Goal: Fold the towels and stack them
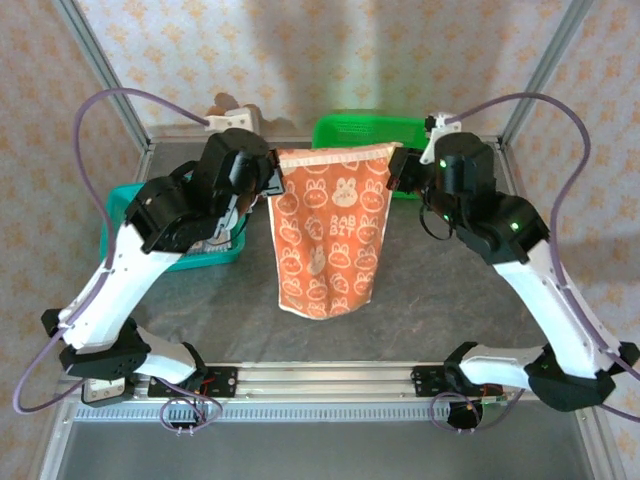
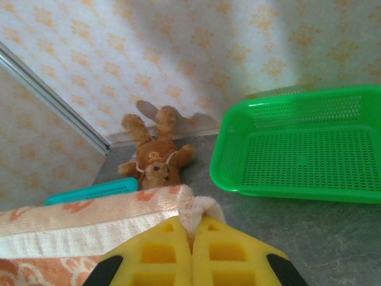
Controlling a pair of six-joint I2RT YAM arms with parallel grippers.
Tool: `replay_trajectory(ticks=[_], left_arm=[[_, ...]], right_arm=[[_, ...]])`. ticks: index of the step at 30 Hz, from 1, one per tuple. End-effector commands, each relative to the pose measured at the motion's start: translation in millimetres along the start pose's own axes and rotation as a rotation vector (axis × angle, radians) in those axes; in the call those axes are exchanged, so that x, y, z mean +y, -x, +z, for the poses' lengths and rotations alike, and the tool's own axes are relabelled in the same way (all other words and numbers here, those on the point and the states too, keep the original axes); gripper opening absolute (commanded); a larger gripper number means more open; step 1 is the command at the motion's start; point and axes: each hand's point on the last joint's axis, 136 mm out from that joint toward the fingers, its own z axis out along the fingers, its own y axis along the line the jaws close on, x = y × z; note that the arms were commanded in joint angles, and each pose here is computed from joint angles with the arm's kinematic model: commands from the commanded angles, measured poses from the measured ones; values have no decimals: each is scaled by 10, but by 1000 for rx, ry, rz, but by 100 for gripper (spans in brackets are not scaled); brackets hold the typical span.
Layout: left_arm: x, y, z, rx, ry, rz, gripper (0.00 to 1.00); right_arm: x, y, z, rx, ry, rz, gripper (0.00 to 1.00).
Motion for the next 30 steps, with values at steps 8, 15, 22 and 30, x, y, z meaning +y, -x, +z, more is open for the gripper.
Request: replay_trajectory(ticks=[8,15,22,30], left_arm=[[-125,327,-165,-72,-77,-8,0],[-141,268,-437,-68,-188,-46,0],[-88,162,-781,-97,-252,-47,0],[-36,-28,-908,-68,-259,-79,0]], right_arm=[[297,390,49,-87,114,-66,0],[403,342,-241,-91,233,-32,0],[412,220,-658,-88,290,-3,0],[462,48,-811,-30,265,24,0]])
